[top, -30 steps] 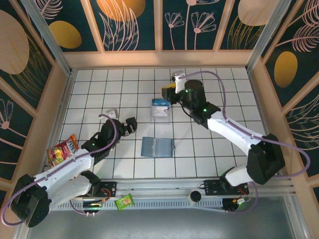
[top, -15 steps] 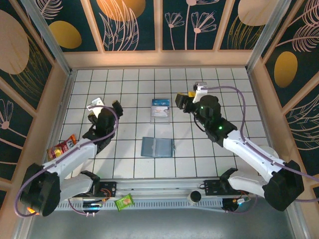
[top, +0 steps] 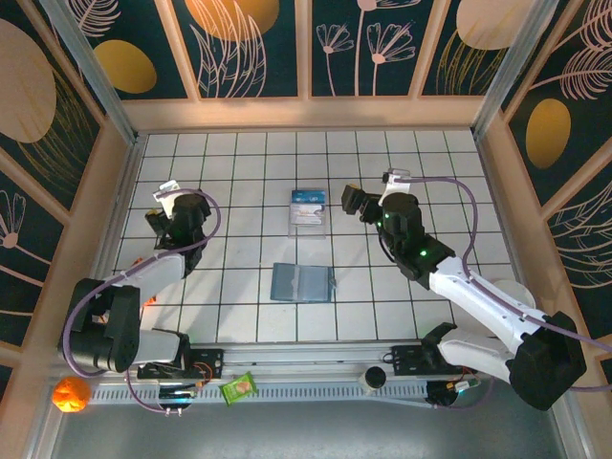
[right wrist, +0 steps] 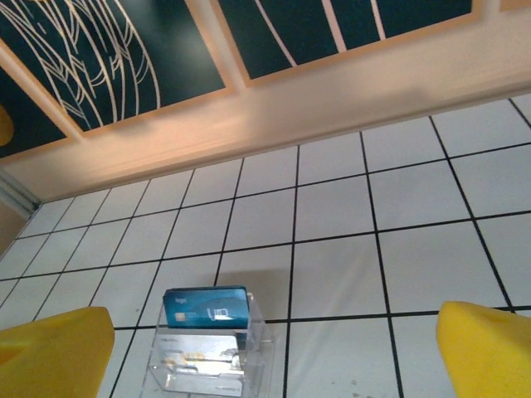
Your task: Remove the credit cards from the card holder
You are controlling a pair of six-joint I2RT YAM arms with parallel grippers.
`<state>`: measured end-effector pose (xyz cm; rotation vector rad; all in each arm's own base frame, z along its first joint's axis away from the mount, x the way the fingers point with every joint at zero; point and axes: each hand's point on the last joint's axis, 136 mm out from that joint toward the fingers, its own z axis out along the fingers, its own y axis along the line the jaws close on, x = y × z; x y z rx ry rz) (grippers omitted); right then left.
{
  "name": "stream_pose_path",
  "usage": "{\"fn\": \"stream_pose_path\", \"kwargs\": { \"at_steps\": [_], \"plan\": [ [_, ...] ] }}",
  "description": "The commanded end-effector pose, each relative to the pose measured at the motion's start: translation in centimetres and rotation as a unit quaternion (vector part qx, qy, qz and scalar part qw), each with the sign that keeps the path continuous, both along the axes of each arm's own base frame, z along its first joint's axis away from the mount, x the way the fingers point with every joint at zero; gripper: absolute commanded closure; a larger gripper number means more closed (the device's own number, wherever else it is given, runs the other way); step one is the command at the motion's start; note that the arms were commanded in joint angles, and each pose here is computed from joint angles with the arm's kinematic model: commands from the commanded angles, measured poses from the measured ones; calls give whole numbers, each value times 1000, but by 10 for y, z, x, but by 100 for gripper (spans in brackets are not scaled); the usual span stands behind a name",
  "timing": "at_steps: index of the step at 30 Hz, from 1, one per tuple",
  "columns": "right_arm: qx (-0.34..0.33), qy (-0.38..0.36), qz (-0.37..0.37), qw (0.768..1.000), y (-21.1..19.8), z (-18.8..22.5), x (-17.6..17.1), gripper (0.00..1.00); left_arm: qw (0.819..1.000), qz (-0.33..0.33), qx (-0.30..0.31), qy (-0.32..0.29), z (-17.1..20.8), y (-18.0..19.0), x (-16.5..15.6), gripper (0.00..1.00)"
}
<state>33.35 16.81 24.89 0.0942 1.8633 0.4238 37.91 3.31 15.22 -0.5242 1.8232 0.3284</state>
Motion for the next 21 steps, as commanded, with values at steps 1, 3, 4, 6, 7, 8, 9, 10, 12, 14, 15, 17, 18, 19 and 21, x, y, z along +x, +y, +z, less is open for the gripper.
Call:
{"fn": "stream_pose_path", "kwargs": {
  "at_steps": [1, 3, 4, 6, 7, 8, 9, 10, 12, 14, 15, 17, 18, 19, 21],
  "plan": [
    [-12, 9, -34, 999, -12, -7, 1, 1, 997, -1, 64, -34, 13, 7, 3, 1],
    [-15, 10, -36, 999, -13, -9, 1, 1, 996, 7, 90, -4, -3, 14, 4, 1],
    [-16, 10, -37, 999, -14, -10, 1, 1, 995, 6, 98, 8, -10, 16, 4, 1],
    [-18, 11, -38, 999, -14, -11, 1, 1, 993, 12, 117, 8, -16, 20, 1, 1],
    [-20, 12, -38, 999, -14, -11, 1, 1, 993, 11, 114, 3, -15, 20, 1, 1],
    [-23, 13, -42, 999, -16, -13, 2, 1, 994, 6, 111, -14, -11, 20, 1, 1],
    [-25, 15, -44, 999, -16, -13, 2, 1, 994, -11, 110, -13, -12, 17, 4, 1],
    [-27, 16, -44, 999, -16, -15, 1, 1, 994, -21, 108, -5, -15, 16, 8, 1],
    [-27, 18, -45, 998, -18, -17, 0, 1, 993, -35, 117, 6, -18, 13, 13, 1],
    [-23, 13, -43, 999, -19, -19, -3, 1, 992, -45, 121, -6, -14, 11, 7, 1],
    [-21, 9, -45, 999, -20, -19, -3, 1, 991, -48, 121, -17, -11, 11, 3, 1],
    [-25, 5, -52, 998, -25, -21, -5, 1, 991, -43, 119, -40, -5, 16, -6, 1],
    [-29, 2, -57, 998, -27, -20, -5, 1, 992, -46, 109, -37, -7, 19, -4, 1],
    [-31, 0, -60, 998, -28, -18, -5, 1, 993, -55, 100, -31, -9, 20, 1, 1],
    [-32, -6, -63, 997, -30, -14, -5, 1, 994, -59, 94, -11, -15, 21, 10, 1]
  ]
}}
